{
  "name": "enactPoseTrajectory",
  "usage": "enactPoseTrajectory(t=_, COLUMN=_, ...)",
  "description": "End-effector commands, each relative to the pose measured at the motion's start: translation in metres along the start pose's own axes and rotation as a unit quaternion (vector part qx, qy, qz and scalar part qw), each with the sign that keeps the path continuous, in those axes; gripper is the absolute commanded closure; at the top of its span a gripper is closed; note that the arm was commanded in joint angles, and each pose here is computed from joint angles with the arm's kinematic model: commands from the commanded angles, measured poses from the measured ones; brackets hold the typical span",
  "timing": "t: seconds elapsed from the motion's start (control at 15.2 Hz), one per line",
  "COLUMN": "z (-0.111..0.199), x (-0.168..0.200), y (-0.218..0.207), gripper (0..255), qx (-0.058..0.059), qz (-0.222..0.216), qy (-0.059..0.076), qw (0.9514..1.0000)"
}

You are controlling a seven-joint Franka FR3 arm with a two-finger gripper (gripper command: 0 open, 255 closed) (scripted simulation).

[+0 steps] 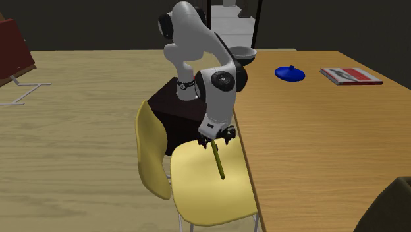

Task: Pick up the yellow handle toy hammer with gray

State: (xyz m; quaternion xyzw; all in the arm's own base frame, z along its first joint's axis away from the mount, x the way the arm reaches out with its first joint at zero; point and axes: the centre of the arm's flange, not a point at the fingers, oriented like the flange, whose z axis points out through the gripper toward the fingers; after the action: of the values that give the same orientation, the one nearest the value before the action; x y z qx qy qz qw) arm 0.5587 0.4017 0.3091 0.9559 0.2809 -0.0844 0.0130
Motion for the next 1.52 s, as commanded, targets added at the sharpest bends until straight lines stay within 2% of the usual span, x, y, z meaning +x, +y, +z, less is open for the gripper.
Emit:
enactPoseTrajectory(t=0.0, z=0.008, x=0.005, y=-0.002, gripper=0, qx=0.000, qz=-0.001, qy=0.000, qw=1.0000)
enactPoseTrajectory(t=0.33, z=0.037, x=0.010, y=-0.001, gripper=0, qx=0.000, qz=-0.001, qy=0.000, qw=1.0000)
enactPoseTrajectory(t=0.46, z=0.037, x=0.010, y=-0.001, gripper=0, qx=0.000, qz=-0.001, qy=0.000, qw=1.0000)
enactPoseTrajectory(t=0.53, z=0.037, x=0.010, y=-0.001, gripper=255, qx=0.000, qz=-0.001, qy=0.000, qw=1.0000)
enactPoseTrajectory(t=1.12, z=0.037, x=0.010, y=-0.001, gripper=255, qx=0.000, qz=-0.001, qy=0.000, qw=1.0000)
enactPoseTrajectory(t=1.45, z=0.011, x=0.005, y=-0.002, gripper=255, qx=0.000, qz=-0.001, qy=0.000, qw=1.0000)
